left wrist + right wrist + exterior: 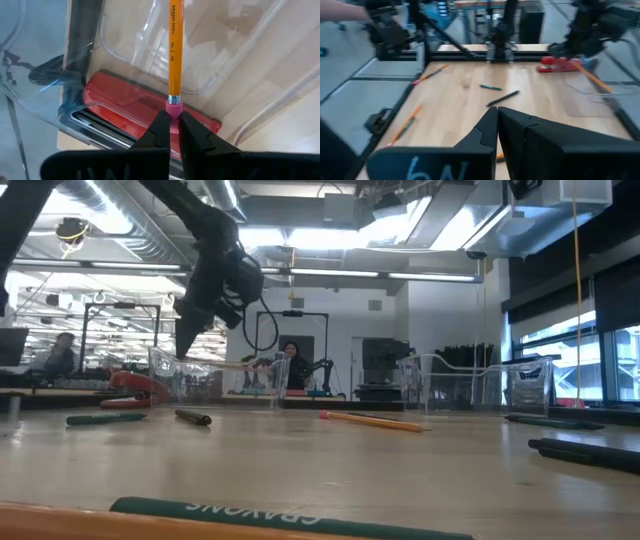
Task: Sort crayons/erasers/pens/pencils in bins
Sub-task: Put the top left yellow pencil into the top left transparent bin
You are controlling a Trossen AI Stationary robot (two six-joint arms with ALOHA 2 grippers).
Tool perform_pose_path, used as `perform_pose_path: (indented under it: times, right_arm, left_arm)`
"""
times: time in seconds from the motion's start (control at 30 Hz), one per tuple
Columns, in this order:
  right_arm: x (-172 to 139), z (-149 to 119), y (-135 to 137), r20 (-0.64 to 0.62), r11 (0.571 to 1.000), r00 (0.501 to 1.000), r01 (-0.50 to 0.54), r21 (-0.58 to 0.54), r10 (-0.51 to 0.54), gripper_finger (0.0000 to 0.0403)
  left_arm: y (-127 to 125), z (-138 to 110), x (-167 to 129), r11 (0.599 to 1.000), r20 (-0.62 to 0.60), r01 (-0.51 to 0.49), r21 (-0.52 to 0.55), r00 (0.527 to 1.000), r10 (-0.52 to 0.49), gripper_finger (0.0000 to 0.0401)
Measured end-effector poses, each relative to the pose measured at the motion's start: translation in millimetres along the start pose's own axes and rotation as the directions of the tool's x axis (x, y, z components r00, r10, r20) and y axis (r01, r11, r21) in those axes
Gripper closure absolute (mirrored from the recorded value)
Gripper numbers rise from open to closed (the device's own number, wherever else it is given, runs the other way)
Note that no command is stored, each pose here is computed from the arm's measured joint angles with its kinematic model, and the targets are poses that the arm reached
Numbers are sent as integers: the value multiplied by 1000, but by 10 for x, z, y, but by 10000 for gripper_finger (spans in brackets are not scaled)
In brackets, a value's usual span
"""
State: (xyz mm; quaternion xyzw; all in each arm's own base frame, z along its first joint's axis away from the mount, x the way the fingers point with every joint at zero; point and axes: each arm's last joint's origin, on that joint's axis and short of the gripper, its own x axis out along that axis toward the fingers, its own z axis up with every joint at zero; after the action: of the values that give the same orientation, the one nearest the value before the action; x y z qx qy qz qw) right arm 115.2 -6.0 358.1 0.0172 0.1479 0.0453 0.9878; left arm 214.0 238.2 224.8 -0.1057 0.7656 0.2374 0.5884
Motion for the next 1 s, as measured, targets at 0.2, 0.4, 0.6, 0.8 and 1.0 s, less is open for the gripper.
perform_pose_path:
  times: [0.2,0.4,0.6,0.8,1.0]
  right_arm:
    - [-1,0,-24,0,996,996,84,0,-84,386]
    - [-3,0,-43,-1,989,989,150,0,-150,386]
    - [-3,-1,-45,-2,988,988,155,0,-155,386]
    - [-3,-2,-45,-3,988,988,154,0,-154,386]
    - [-3,-3,-44,-4,988,988,153,0,-153,386]
  left_arm:
    - [27,22,23,1000,13,-1,-12,1000,1,396]
    - [36,29,27,1000,27,16,-18,1000,-16,396]
    - [48,68,25,999,67,8,-35,998,-5,396]
    - [51,73,25,1000,73,4,-16,997,-3,396]
    - [87,70,36,999,84,20,-25,996,-17,396]
